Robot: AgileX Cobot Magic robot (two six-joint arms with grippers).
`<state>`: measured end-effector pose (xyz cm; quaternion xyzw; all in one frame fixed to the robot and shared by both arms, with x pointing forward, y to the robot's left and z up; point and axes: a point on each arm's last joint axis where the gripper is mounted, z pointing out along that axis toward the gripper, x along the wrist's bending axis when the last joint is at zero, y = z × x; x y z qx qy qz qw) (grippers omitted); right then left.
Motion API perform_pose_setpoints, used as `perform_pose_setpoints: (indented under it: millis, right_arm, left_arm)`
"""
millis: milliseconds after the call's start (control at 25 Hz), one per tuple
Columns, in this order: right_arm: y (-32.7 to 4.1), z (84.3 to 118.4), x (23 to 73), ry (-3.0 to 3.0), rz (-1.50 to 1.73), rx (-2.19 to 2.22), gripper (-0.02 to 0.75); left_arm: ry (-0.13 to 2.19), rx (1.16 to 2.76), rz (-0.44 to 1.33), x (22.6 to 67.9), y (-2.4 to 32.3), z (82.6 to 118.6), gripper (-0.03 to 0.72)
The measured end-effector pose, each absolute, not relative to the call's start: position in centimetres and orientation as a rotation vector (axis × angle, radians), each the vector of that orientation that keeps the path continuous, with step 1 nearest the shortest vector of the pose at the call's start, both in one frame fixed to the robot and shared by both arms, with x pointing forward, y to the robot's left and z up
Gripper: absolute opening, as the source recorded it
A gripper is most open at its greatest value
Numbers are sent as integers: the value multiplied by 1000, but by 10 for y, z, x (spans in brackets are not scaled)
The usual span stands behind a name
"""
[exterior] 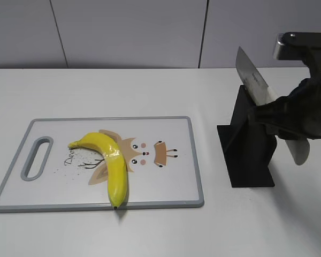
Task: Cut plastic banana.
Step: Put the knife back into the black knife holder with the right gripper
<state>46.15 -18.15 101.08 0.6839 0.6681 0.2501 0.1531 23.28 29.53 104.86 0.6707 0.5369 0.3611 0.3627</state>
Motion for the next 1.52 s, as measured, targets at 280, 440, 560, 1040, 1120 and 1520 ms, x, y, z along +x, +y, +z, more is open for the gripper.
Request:
perform_pose_setpoints:
  millis: [280, 440, 560, 1040, 1120, 1520]
  right_arm:
    - [-178, 998, 465, 1934, 655, 2000, 189]
    - [-178, 998, 465, 1934, 655, 2001, 189]
    - [-179, 998, 465, 1900, 662, 2042, 189]
    - [-184, 1017, 457, 1824, 756, 2062, 189]
    - [-185, 1017, 457, 1825, 749, 2063, 189]
    - [-185, 1011, 459, 1913, 671, 1965, 189]
  left_arm:
    - [1382, 1727, 930, 233, 295, 1049, 490]
    - [1382, 1727, 930, 233, 295, 1049, 488]
    - [1382, 1727, 930, 233, 295, 1049, 488]
    - [1383, 1727, 931, 233, 295, 1049, 487]
    - [1383, 1727, 931, 233, 295, 1049, 482]
    - [1383, 1727, 931, 233, 295, 1049, 474]
